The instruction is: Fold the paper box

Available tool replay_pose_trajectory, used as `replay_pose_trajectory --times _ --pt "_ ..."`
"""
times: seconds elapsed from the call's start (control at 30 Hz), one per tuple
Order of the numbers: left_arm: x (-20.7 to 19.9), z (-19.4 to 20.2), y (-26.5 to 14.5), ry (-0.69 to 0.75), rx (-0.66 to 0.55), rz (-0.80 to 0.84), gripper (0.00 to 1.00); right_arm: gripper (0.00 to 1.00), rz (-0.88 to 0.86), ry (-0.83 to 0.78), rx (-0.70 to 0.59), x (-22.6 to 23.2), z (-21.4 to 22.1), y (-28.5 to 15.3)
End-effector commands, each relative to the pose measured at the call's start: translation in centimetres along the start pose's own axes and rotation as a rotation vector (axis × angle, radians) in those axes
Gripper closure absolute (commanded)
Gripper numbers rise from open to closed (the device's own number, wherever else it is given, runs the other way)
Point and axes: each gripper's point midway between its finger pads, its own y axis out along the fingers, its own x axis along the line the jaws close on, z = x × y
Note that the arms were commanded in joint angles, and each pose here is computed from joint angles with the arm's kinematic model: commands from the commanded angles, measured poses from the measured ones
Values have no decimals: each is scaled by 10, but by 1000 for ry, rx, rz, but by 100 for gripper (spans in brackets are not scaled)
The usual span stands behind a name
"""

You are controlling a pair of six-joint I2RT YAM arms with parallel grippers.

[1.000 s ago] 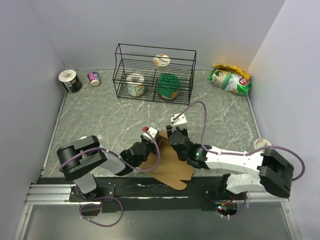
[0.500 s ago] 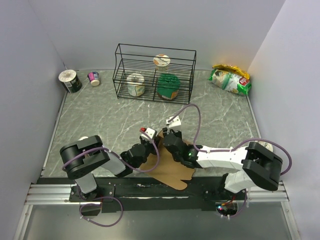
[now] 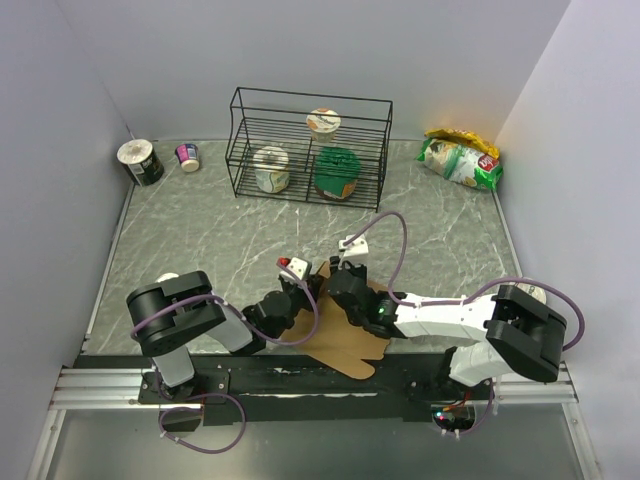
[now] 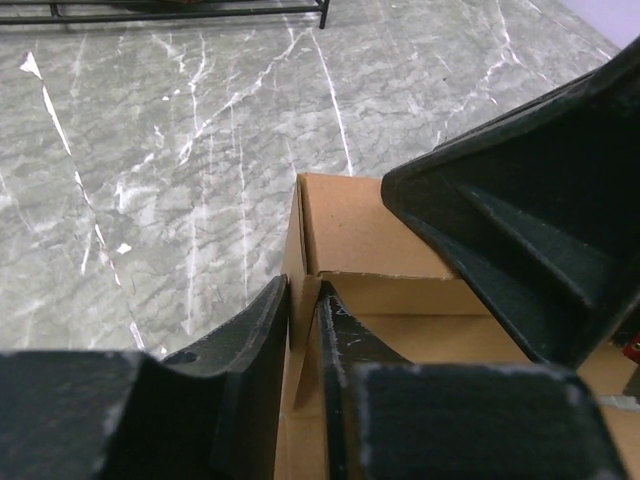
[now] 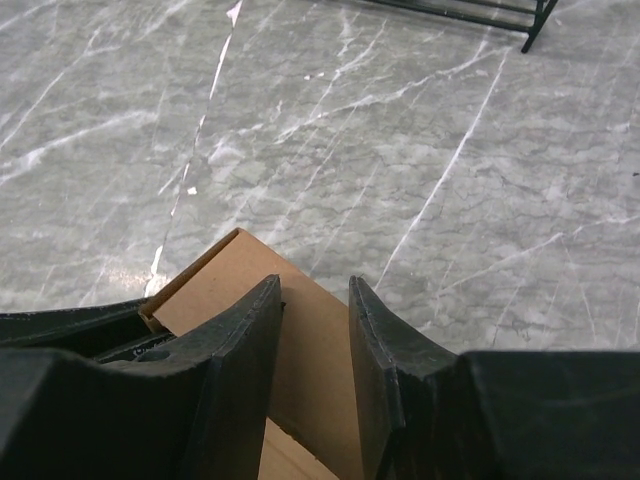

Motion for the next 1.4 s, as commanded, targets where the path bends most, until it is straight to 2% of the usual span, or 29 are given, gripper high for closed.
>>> replay_pose_trajectory --times 0.0,0.07,0.17,0.3,0.37,0.57,0.7,1.07,1.23,1.37 --pt "-1 47 -16 40 159 37 76 59 25 -112 114 -18 40 -8" --pt "-3 46 -16 40 157 45 70 59 30 -113 115 -20 40 -7" --pt "-3 45 -17 36 154 44 71 59 29 -114 116 -20 41 -8" --pt "-5 49 -17 36 161 55 82 59 29 -114 118 -20 41 -8" --pt "-6 49 -15 35 161 58 82 59 25 -118 120 -19 42 -8" --pt "-11 33 -13 31 126 67 73 59 13 -115 123 -17 42 -8" --pt "-18 22 -13 26 105 94 62 59 17 -122 119 -18 42 -8" --pt "-26 -6 -4 1 56 145 57 59 18 -122 124 -20 44 -9" --pt "-27 -15 3 -1 39 154 61 59 11 -121 124 -18 43 -9" --pt "-25 -11 7 3 47 143 77 59 11 -124 126 -18 44 -10"
